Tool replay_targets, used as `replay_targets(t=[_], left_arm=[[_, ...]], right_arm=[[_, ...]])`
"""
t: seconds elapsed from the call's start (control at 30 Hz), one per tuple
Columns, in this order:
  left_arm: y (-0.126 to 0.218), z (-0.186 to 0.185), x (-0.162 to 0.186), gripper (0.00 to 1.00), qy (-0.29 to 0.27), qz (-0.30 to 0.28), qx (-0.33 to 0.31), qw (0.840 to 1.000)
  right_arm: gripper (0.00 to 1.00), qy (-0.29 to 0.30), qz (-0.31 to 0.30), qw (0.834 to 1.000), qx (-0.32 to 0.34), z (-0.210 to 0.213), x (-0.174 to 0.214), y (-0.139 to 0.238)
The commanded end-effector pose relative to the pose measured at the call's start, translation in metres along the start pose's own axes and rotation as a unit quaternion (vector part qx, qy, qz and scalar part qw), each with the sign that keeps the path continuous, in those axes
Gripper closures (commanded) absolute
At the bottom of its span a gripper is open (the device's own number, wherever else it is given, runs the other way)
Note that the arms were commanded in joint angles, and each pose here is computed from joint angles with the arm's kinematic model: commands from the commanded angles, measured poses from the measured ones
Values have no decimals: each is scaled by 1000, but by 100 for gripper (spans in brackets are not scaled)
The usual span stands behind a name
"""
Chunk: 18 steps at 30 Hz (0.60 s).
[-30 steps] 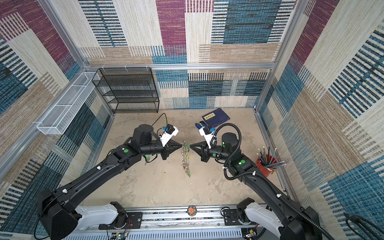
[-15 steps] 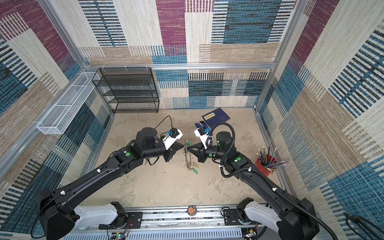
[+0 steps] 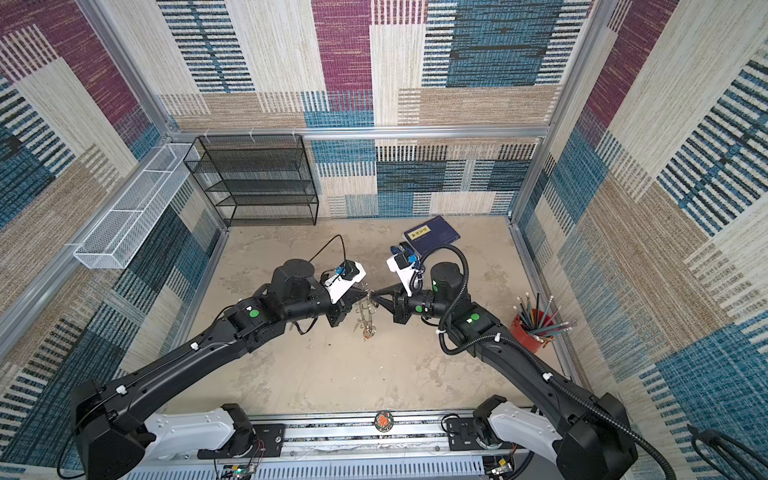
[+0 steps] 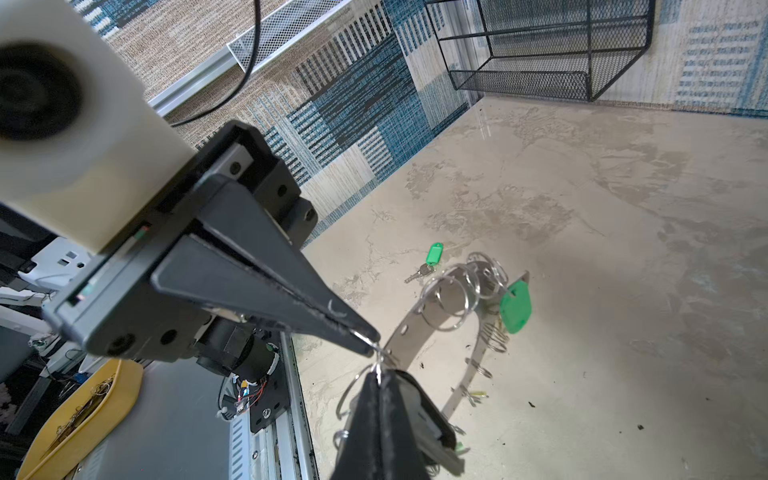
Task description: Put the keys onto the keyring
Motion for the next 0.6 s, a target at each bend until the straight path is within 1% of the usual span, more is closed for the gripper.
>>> replay_targets(t=[0.0, 0.57], left_arm=[[2, -2, -8, 100, -21, -22, 2, 1000], [3, -6, -6, 100, -30, -25, 3, 999]], right_arm=[[100, 7, -26, 1000, 11, 0, -12, 1], [100, -29, -29, 998, 41, -11, -8, -2]])
Point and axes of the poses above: each gripper's point midway between its finger pads, its own y axis back along the fingers, its own z axis along the line the jaws close on, x = y × z, the point moved 5 cm from there along y, back along the fingers, and after that the axes turned 5 degrees about y, right-handed, at the moved point
